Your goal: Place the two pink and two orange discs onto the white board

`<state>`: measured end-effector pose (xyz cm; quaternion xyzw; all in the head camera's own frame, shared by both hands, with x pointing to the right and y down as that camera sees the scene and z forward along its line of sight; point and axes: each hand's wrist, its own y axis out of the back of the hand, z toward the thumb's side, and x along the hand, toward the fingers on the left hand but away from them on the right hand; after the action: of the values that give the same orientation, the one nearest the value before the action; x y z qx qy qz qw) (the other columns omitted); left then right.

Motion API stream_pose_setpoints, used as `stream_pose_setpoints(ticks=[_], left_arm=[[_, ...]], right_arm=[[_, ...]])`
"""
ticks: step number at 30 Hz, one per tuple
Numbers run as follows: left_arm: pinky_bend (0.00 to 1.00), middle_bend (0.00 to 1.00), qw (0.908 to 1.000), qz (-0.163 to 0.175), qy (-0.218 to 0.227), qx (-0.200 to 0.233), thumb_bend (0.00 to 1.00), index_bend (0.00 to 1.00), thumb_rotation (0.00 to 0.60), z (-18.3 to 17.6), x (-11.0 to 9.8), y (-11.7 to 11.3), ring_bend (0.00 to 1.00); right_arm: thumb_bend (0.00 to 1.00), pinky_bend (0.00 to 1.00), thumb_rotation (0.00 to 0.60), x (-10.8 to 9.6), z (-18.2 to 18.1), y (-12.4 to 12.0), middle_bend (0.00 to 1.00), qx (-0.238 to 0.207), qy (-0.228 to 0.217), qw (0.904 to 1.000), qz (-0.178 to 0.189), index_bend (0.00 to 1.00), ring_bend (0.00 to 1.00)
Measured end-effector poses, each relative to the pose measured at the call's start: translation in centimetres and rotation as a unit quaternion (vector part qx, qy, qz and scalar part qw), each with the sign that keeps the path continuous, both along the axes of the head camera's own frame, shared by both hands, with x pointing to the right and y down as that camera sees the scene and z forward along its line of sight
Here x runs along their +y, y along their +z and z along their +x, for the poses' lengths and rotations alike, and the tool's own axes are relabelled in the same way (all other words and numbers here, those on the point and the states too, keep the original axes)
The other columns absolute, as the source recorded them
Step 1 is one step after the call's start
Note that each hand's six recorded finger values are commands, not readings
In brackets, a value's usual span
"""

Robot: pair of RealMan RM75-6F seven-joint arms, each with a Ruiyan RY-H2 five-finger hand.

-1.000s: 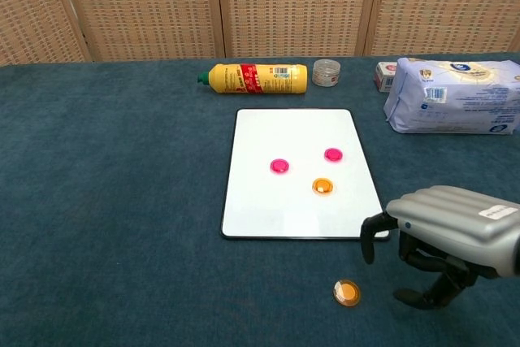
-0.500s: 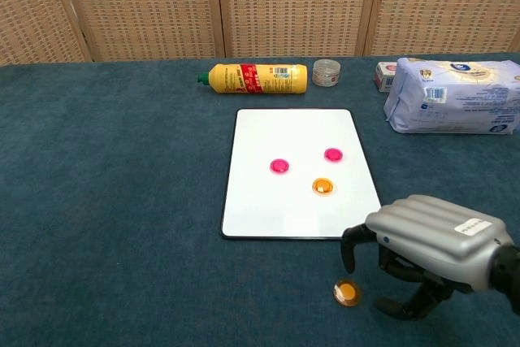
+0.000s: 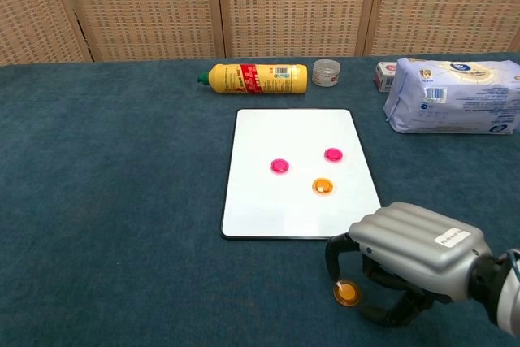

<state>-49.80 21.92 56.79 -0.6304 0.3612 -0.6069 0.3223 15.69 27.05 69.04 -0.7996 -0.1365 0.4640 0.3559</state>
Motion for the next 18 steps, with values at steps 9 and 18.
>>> stream_pose_setpoints(ticks=[9,18], left_arm=[[0.00,0.00,1.0000,-0.001,0.000,0.000,0.00,0.00,0.600,0.00,0.00,0.02,0.00],[0.00,0.00,1.0000,-0.001,0.000,-0.002,0.00,0.00,0.600,0.02,0.00,0.05,0.00]], right_arm=[[0.36,1.00,0.600,-0.05,-0.35,0.11,0.93,-0.002,0.001,1.0000,0.000,0.38,0.93],[0.36,1.00,0.600,-0.01,-0.55,0.24,0.93,-0.001,0.001,1.0000,-0.003,0.39,0.93]])
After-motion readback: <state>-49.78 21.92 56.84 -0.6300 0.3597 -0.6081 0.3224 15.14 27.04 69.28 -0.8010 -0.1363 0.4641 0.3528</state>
